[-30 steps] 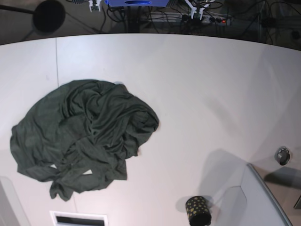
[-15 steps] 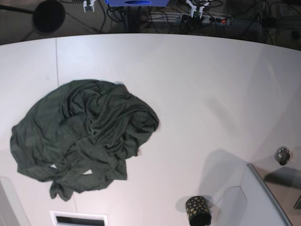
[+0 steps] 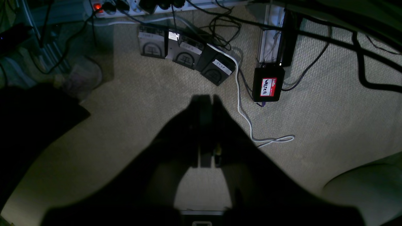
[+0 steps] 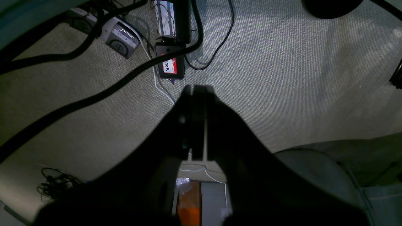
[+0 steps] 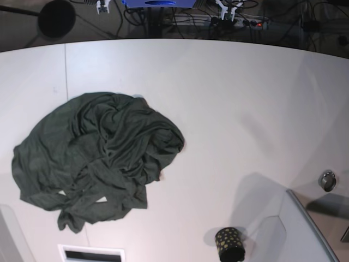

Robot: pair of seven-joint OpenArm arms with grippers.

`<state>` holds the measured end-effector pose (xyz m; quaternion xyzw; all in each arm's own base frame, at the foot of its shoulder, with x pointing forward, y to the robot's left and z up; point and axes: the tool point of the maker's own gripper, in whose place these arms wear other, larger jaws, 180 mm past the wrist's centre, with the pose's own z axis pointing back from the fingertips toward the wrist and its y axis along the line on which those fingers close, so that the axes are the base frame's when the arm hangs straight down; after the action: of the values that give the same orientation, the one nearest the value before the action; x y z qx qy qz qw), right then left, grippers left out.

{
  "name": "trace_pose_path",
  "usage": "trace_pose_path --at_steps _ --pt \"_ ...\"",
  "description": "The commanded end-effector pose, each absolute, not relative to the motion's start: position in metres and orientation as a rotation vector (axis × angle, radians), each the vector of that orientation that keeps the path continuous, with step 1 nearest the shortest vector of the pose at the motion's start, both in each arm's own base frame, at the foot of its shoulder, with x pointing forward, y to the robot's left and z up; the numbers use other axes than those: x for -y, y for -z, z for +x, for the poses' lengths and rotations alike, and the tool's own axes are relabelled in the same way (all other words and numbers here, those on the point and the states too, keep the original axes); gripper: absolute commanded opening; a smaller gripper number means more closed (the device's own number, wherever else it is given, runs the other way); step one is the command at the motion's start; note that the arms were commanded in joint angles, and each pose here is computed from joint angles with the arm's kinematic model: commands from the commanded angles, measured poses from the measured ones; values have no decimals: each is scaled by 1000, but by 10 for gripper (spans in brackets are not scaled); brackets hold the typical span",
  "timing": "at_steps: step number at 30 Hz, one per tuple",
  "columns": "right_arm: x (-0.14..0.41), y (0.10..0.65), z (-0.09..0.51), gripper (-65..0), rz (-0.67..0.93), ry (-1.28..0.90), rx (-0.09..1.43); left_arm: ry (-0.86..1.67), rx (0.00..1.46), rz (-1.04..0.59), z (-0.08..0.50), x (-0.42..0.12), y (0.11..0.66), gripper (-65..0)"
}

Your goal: Layout the t-shirt on the table in an organized manner, then fold the t-shirt properly

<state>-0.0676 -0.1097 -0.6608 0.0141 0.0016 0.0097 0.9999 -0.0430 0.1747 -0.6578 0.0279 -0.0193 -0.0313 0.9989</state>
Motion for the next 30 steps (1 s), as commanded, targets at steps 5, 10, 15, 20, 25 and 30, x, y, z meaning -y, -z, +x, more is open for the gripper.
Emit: trace_pose_path --at_steps 5,10,15,20,25,30 --pt "107 655 -109 -647 29 -20 -66 75 36 85 -59 -193 652 -650" --pt "113 649 -127 -647 18 -16 -73 125 136 114 -62 -215 628 -650" --pt "120 624 -124 -647 -1 -17 -30 173 208 125 -62 -226 604 -650" --pt "128 569 -77 -647 -25 -16 88 201 292 111 -52 -219 580 -650" --pt "134 502 -19 -647 -46 -20 221 216 407 98 -22 -211 554 -650" --pt "138 430 50 -647 -61 -36 413 258 558 70 12 -195 507 -650"
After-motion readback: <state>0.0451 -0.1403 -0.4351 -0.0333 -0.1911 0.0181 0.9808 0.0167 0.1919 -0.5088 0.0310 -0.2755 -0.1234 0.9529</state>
